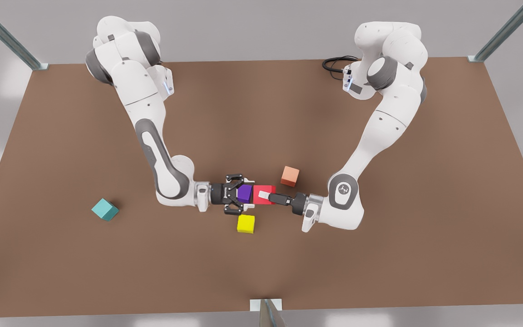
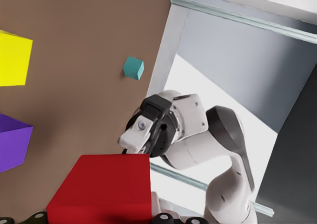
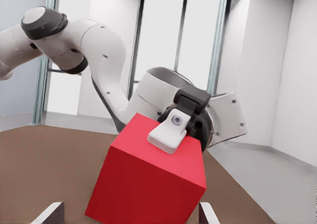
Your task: Pick up red wooden cube and pass to hand red wooden cube and place in blue wooden cube
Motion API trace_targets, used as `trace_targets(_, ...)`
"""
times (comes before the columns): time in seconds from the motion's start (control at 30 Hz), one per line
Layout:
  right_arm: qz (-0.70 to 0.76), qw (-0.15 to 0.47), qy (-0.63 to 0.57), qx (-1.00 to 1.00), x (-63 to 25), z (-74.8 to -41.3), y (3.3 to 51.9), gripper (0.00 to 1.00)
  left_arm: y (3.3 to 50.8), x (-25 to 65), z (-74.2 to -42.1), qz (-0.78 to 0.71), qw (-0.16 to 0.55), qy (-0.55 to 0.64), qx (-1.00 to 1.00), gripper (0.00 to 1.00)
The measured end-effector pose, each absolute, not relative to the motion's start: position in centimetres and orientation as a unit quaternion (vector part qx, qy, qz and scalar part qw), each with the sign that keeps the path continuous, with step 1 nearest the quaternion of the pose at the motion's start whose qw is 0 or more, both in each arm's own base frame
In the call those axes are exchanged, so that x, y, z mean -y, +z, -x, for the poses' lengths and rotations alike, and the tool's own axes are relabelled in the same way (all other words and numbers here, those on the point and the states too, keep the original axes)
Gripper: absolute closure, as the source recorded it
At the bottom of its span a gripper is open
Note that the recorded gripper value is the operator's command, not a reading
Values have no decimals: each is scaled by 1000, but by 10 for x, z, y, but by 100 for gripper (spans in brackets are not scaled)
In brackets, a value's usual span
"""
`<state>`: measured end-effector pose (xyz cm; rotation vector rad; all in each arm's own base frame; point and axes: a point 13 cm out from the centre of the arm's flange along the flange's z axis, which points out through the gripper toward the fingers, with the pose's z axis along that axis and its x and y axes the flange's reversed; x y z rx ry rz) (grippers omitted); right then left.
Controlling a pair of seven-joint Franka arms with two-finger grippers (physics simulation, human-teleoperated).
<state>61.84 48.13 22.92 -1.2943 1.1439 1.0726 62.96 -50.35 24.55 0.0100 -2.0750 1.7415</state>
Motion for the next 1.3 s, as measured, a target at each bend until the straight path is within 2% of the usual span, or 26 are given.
trace_targets(0.43,552,542,429,-466,-499,-613,228,0,248,526,-627,-9,205,626,752,37)
trace_targets(0.5,552,543,427,-466,-502,-612,227,3,248,528,-628,-10,203,627,752,37)
trace_targets(0.53,553,544,427,-466,-504,-611,227,7,247,529,-628,-11,203,627,752,37)
trace_targets(0.57,553,545,425,-466,-504,-611,227,16,247,530,-629,-12,202,628,752,37)
trace_targets(0.6,554,545,424,-466,-504,-611,227,34,246,530,-629,-13,202,628,752,37)
trace_targets(0.63,555,545,422,-466,-504,-612,227,40,246,530,-630,-14,201,628,752,37)
trace_targets(0.73,557,546,418,-466,-503,-614,226,40,246,529,-632,-16,199,629,752,37)
trace_targets(0.77,557,546,416,-467,-502,-614,226,40,246,529,-632,-16,199,629,751,30)
trace_targets(0.8,558,546,415,-467,-502,-615,226,39,246,529,-633,-17,199,629,751,0)
trace_targets(1.13,557,549,411,-469,-498,-619,227,39,251,527,-635,-17,196,630,752,0)
trace_targets(1.3,557,553,411,-465,-496,-621,235,39,255,494,-658,-30,184,635,750,0)
